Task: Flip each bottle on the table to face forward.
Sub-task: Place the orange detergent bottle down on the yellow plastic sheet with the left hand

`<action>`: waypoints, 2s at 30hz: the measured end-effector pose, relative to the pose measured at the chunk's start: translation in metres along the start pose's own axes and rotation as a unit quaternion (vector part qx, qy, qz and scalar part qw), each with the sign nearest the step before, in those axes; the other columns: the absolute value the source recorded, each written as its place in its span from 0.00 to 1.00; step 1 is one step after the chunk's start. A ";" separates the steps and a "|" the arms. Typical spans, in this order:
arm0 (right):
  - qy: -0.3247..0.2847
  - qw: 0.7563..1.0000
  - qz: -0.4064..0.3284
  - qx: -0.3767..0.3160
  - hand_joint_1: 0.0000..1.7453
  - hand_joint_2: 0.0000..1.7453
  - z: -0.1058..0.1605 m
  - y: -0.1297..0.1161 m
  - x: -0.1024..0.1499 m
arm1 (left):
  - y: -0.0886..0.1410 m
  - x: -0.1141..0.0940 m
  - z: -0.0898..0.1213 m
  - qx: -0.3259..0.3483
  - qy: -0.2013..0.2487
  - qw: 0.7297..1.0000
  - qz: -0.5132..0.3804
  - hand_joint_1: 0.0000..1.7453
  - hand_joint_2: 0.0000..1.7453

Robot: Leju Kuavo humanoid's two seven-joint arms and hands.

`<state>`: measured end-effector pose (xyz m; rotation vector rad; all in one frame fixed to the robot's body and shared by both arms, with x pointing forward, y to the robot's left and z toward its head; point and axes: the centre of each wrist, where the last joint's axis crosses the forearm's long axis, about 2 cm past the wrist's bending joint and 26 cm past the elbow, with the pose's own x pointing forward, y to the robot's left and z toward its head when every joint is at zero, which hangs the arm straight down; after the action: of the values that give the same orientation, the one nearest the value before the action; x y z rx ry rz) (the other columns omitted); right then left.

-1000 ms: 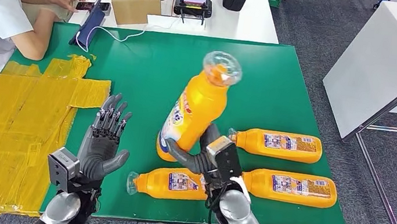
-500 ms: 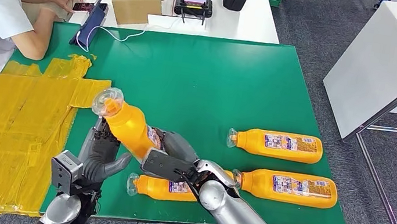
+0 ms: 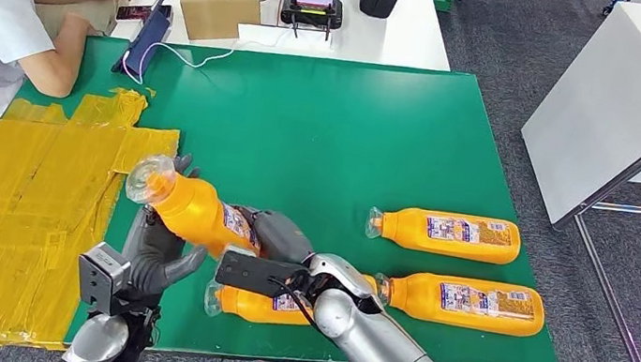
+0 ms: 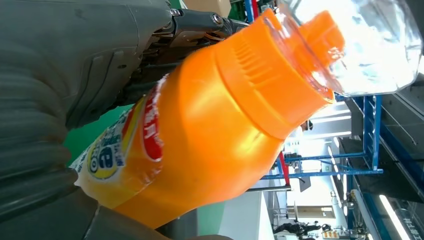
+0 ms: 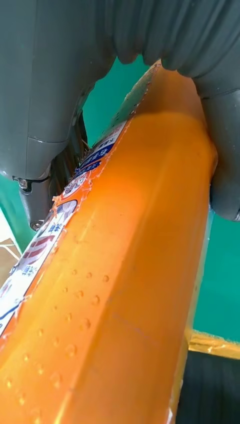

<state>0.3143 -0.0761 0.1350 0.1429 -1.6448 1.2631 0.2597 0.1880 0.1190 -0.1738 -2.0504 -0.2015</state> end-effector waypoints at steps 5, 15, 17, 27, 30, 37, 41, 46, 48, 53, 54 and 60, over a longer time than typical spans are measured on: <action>-0.022 0.999 0.037 -0.022 1.00 1.00 0.000 0.006 0.008 | 0.003 -0.001 0.002 0.003 0.006 1.000 -0.013 0.00 1.00; -0.046 0.996 0.057 -0.041 1.00 1.00 0.005 0.013 0.017 | 0.005 -0.002 0.005 0.012 0.014 1.000 -0.024 1.00 1.00; -0.050 0.996 0.061 -0.045 1.00 1.00 0.006 0.014 0.019 | 0.005 -0.002 0.006 0.013 0.014 1.000 -0.024 1.00 1.00; -0.069 0.993 0.079 -0.062 1.00 1.00 0.015 0.016 0.027 | 0.002 -0.002 0.010 0.036 0.023 0.999 0.008 1.00 1.00; -0.070 0.993 0.078 -0.062 1.00 1.00 0.015 0.017 0.028 | 0.002 -0.002 0.009 0.038 0.022 0.999 0.010 1.00 1.00; -0.073 0.993 0.072 -0.065 0.25 1.00 0.015 0.017 0.028 | 0.002 0.000 0.010 0.050 0.017 0.998 0.020 1.00 1.00; -0.084 0.991 0.054 -0.092 0.00 1.00 0.018 0.020 0.030 | 0.006 0.006 0.006 0.067 -0.001 0.998 0.003 1.00 1.00; -0.119 0.974 0.006 -0.192 0.00 1.00 0.036 0.019 0.033 | 0.020 0.018 -0.006 0.093 -0.036 0.989 -0.108 1.00 1.00; -0.135 0.961 -0.009 -0.242 0.00 1.00 0.048 0.015 0.033 | 0.027 0.023 -0.011 0.102 -0.048 0.976 -0.186 1.00 1.00; -0.175 0.919 -0.028 -0.351 0.00 1.00 0.081 0.002 0.035 | 0.041 0.029 -0.025 0.110 -0.073 0.936 -0.327 1.00 1.00; -0.179 0.914 -0.026 -0.364 0.00 1.00 0.087 0.000 0.035 | 0.044 0.029 -0.029 0.107 -0.076 0.924 -0.360 1.00 1.00; -0.194 0.889 -0.043 -0.412 0.00 1.00 0.114 -0.011 0.035 | 0.061 0.018 -0.052 0.026 -0.045 0.777 -0.628 1.00 1.00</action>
<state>0.2325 -0.1535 0.1754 -0.0647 -2.3614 0.3902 0.3088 0.2373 0.1627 1.2914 -1.9355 -0.9536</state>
